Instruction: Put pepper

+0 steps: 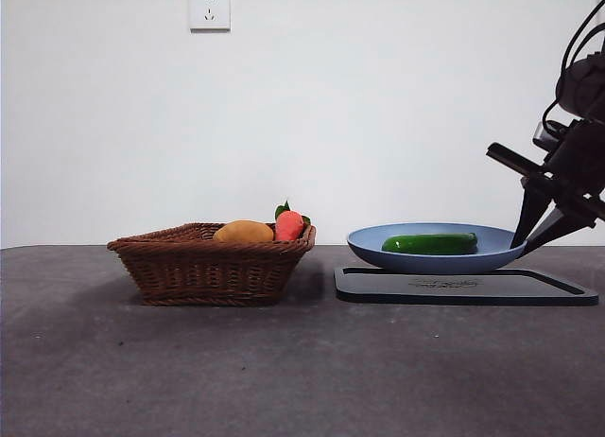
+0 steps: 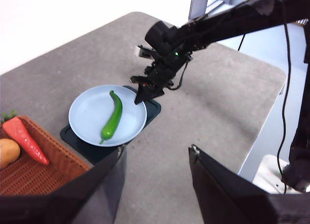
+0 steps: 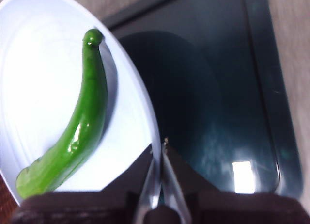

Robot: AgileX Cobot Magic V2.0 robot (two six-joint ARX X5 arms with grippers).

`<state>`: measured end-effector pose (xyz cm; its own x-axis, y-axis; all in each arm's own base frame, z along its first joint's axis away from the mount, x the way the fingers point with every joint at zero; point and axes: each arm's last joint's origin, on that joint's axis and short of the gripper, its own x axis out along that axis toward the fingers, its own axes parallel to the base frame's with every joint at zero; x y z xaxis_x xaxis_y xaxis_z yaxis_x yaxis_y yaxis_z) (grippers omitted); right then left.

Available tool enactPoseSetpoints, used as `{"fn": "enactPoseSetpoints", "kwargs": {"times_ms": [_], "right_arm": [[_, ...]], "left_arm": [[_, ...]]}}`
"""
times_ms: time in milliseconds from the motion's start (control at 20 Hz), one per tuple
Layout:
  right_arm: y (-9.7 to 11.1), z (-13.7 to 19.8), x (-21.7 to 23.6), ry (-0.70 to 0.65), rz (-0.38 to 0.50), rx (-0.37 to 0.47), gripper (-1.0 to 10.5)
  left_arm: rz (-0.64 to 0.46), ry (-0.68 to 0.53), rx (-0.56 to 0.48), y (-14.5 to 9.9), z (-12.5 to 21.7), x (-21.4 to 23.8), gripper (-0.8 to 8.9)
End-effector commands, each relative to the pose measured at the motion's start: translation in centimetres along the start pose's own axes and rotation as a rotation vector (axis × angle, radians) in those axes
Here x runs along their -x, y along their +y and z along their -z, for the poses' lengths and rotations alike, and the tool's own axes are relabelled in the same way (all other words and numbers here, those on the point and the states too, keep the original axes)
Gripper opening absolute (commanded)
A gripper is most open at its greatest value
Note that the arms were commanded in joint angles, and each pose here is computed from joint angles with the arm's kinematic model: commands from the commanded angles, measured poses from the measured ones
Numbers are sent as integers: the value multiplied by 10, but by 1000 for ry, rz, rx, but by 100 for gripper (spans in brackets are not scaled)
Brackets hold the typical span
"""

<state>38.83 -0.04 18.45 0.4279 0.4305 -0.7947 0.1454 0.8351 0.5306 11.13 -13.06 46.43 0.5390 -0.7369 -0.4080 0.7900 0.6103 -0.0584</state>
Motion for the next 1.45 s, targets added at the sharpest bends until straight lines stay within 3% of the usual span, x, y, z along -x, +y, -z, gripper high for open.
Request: {"fn": "enactPoseSetpoints", "kwargs": {"times_ms": [50, 550, 750, 900, 1050, 1200, 1450], "right_arm": [[-4, -7, -8, -6, -5, -7, 3], [-16, -4, -28, 36, 15, -22, 4], [-15, -4, -28, 35, 13, -15, 161], [-13, -5, -17, 22, 11, -15, 198], [0, -8, 20, -43, 3, 12, 197], [21, 0, 71, -109, 3, 103, 197], [64, 51, 168, -162, -16, 293, 196]], "left_arm": [[8, -2, 2, -2, -3, 1, 232], [6, 36, 23, -2, 0, 1, 232], [5, 47, 24, -2, 2, 1, 232], [-3, 47, 24, -2, 2, 1, 232], [-22, 46, 23, -1, 2, 1, 232], [-25, 47, 21, -1, 2, 1, 232], [-47, 59, 4, 0, 2, -1, 232]]}}
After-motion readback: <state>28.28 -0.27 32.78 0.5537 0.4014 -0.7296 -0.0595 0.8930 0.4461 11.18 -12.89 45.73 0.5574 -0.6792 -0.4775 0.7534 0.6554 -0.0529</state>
